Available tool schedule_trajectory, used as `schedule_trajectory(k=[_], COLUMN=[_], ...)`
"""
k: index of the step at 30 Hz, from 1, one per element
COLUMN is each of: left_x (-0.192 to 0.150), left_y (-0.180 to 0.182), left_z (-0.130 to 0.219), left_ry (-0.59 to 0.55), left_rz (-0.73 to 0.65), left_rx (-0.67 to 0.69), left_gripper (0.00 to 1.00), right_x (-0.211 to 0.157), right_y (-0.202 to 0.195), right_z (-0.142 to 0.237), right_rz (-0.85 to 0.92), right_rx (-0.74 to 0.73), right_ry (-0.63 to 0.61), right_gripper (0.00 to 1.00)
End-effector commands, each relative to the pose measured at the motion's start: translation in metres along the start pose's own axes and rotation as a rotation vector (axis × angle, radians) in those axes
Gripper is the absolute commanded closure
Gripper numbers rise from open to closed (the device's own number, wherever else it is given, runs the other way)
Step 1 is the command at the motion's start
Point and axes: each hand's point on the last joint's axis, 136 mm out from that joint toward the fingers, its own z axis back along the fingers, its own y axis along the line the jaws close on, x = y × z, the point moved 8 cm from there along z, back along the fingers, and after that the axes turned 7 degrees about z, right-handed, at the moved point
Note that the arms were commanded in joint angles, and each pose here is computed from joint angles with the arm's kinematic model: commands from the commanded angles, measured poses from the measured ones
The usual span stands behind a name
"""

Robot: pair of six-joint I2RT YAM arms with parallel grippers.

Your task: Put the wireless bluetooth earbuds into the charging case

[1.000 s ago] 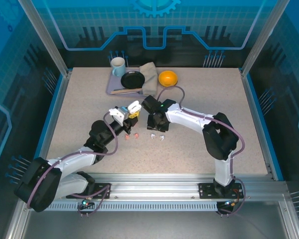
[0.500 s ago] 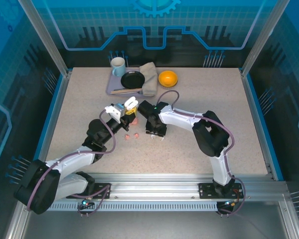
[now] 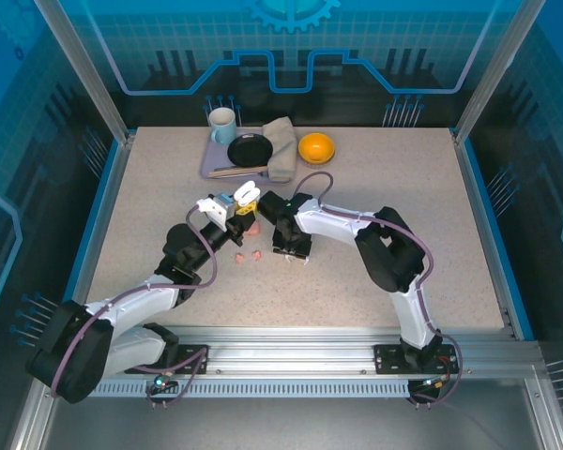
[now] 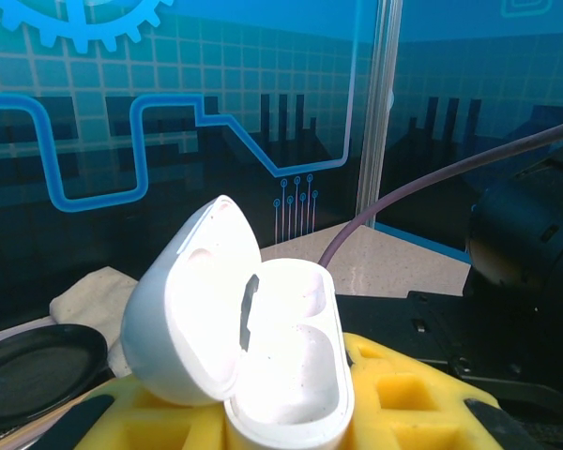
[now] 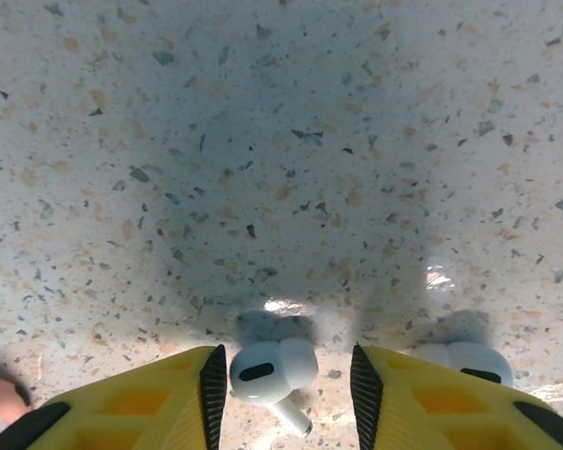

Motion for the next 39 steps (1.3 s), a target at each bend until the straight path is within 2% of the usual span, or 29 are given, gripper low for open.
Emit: schedule_trajectory(k=[1, 20, 39], left_x=[0.017, 0.019, 0.021], left_y=[-0.002, -0.004, -0.003], left_z=[-0.003, -0.005, -0.007], left_ry=[-0.060, -0.047, -0.033], left_rz=[-0.010, -0.009, -0.012], left_rx=[-0.026, -0.045, -0.049], left_gripper=[1.00, 1.00, 1.00], right_x=[-0.002, -0.001, -0.007], right_y=[0.008, 0.002, -0.001], right_z=[-0.002, -0.019, -0.019], right_rz=[0.030, 0.213, 0.160], right_rx=[0.000, -0.024, -0.034], right_ry=[-0.004, 0.043, 0.066], right_gripper=[0.57, 0.58, 0.64])
